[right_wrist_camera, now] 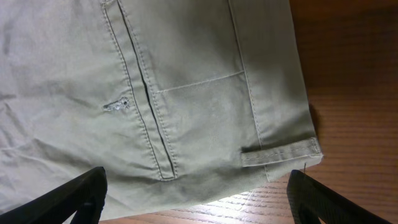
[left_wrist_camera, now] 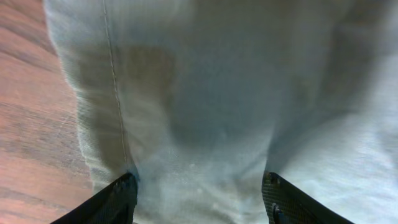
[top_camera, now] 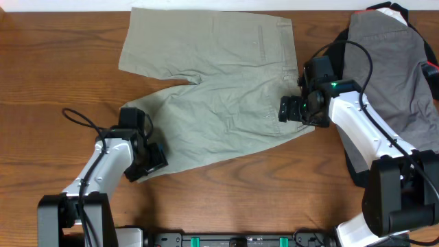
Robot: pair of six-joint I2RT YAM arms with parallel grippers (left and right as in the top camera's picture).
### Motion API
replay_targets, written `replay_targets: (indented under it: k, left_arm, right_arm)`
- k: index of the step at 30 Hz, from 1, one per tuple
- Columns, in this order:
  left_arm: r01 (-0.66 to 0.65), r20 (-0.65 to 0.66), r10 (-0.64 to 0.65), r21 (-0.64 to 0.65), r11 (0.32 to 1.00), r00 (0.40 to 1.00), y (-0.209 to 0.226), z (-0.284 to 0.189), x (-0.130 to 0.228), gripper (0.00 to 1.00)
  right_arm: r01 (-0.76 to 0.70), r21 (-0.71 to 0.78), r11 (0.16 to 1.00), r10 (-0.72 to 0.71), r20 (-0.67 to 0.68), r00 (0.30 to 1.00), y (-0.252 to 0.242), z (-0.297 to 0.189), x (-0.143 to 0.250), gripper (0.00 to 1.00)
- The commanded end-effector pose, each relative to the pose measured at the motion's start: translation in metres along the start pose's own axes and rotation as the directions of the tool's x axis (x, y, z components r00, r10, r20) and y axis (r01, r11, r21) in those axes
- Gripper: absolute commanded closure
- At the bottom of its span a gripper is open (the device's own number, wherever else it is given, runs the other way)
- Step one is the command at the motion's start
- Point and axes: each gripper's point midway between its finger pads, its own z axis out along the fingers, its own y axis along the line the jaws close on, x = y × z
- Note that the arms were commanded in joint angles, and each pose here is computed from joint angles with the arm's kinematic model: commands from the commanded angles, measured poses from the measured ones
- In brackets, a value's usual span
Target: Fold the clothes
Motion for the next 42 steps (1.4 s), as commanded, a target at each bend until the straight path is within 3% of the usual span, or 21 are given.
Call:
replay_targets:
  k: [1,4,6,8,10,11,12,20,22,26,28,38,42]
  left_arm:
    - [0.002,-0.011,-0.002,-0.033,0.999,1.000,0.007,0.007,0.006,0.34]
    - [0.002,-0.011,-0.002,-0.033,0.999,1.000,0.007,0.008,0.006,0.37]
    - [0.002,-0.011,-0.002,-0.033,0.999,1.000,0.007,0.008,0.006,0.51]
    - [0.002,-0.011,-0.002,-0.033,0.999,1.000,0.007,0.008,0.006,0.71]
    - [0.002,-0.012,-0.003,-0.033,0.999,1.000,0.008,0.008,0.006,0.81]
    - [0.002,-0.014,-0.003,-0.033,0.999,1.000,0.008,0.007,0.006,0.93]
    - [0.002,-0.017,-0.003,-0.034,0.999,1.000,0.008,0.007,0.007,0.94]
    - [0.013,-0.035,-0.014,-0.042,0.999,0.999,0.010,0.004,0.011,0.94]
    - [0.022,-0.037,-0.023,-0.044,0.999,0.999,0.011,0.000,0.011,0.83]
    - [0.057,-0.005,-0.057,-0.029,0.998,0.998,0.013,-0.011,0.004,0.48]
    - [0.067,0.017,-0.066,-0.020,0.998,0.998,0.014,-0.015,0.001,0.39]
    - [0.059,0.019,-0.059,-0.024,0.998,0.998,0.017,-0.008,0.003,0.37]
    - [0.060,0.034,-0.057,-0.100,0.993,0.998,0.031,-0.009,0.002,0.38]
  right_arm:
    - [0.009,-0.009,1.000,-0.009,-0.006,1.000,-0.001,-0.001,0.002,0.09]
    - [0.008,-0.006,1.000,-0.008,-0.012,1.000,-0.001,-0.001,0.004,0.09]
    - [0.008,-0.006,1.000,-0.008,-0.012,1.000,-0.001,-0.001,0.004,0.10]
    - [0.008,-0.006,1.000,-0.008,-0.012,1.000,-0.001,-0.001,0.003,0.11]
    - [0.008,-0.006,1.000,-0.008,-0.012,1.000,-0.002,-0.001,0.003,0.12]
    - [0.008,-0.006,1.000,-0.008,-0.012,1.000,-0.002,-0.001,0.003,0.12]
    - [0.008,-0.005,1.000,-0.008,-0.012,1.000,-0.002,-0.001,0.003,0.12]
    - [0.006,0.009,1.000,-0.006,0.005,1.000,-0.005,-0.001,-0.001,0.12]
    - [0.006,0.008,1.000,-0.006,0.009,1.000,-0.005,-0.001,-0.002,0.12]
    - [0.007,0.008,1.000,-0.007,0.009,1.000,-0.005,-0.001,-0.002,0.12]
    - [0.014,0.008,1.000,-0.014,0.009,1.000,-0.005,-0.001,-0.002,0.12]
    - [0.013,0.009,1.000,-0.013,0.005,1.000,-0.005,-0.001,-0.001,0.12]
    - [0.027,0.012,1.000,-0.027,-0.006,1.000,-0.006,-0.001,0.002,0.12]
